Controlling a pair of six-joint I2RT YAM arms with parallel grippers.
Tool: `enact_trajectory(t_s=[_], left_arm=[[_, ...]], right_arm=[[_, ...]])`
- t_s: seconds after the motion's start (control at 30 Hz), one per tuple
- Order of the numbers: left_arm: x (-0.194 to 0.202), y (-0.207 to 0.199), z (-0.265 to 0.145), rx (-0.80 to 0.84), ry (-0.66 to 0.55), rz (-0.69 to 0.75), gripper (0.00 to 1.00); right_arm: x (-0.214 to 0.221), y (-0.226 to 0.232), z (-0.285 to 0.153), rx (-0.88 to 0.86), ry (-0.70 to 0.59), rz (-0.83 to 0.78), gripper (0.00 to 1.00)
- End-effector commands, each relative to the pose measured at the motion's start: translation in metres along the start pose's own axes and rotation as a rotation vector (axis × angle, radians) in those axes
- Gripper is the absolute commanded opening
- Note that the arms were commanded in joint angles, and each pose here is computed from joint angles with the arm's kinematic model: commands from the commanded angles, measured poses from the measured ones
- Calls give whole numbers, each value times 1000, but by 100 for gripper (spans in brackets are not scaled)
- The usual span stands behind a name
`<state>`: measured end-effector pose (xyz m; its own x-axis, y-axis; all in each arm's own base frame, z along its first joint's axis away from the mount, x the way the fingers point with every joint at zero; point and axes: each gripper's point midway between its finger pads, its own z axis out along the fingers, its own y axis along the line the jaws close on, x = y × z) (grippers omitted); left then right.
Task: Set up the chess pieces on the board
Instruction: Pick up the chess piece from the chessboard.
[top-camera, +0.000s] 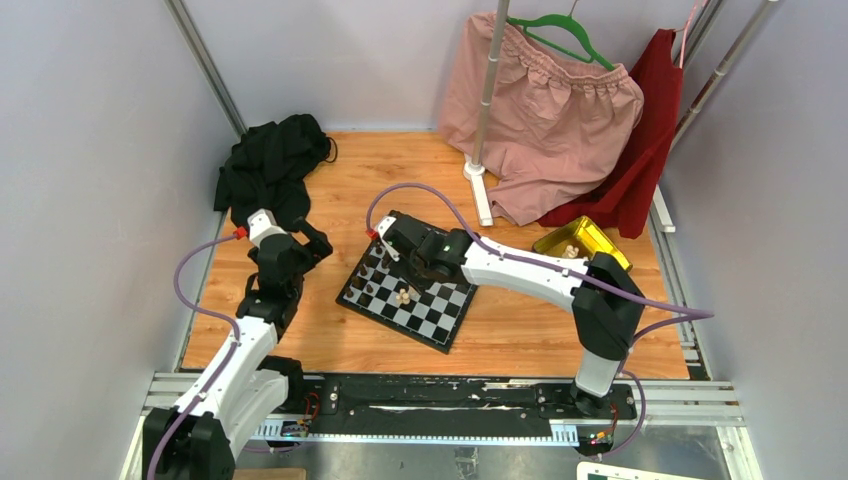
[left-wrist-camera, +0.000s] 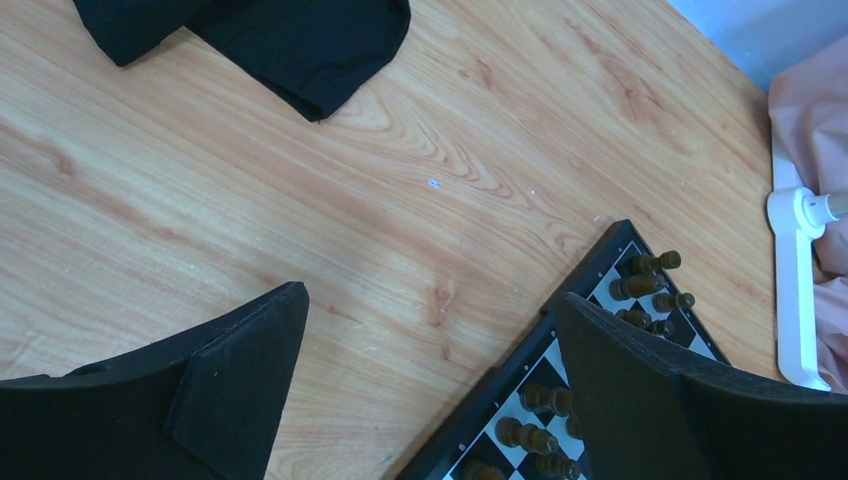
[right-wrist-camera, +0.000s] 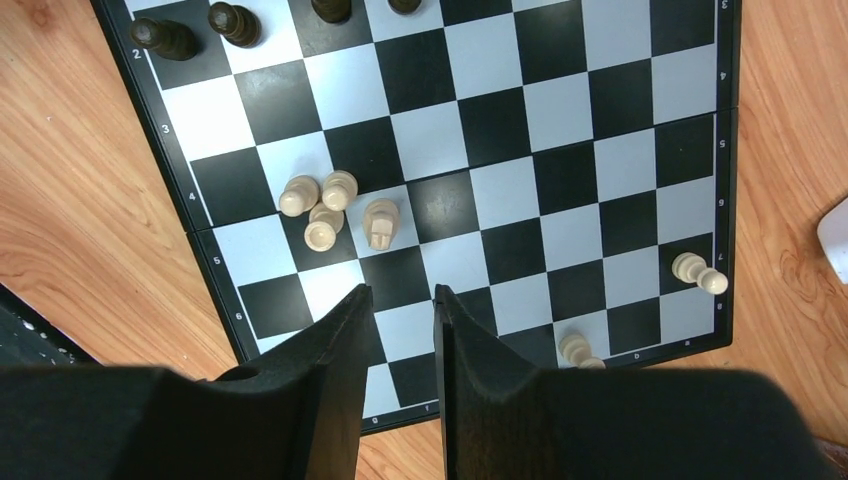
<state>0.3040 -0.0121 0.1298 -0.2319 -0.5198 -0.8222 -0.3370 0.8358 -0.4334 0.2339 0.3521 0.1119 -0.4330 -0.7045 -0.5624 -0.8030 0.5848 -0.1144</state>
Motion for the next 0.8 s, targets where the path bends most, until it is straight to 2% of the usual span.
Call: enact_trajectory(t_s=[0.0,0.77], left_arm=[[0,4,-2,-4,-4,2,100],[2,8,-1,-20,-6,14,100]], right_arm=[[4,13,5,-28,14,-7,33],[0,18,31,-55,36,-2,33]])
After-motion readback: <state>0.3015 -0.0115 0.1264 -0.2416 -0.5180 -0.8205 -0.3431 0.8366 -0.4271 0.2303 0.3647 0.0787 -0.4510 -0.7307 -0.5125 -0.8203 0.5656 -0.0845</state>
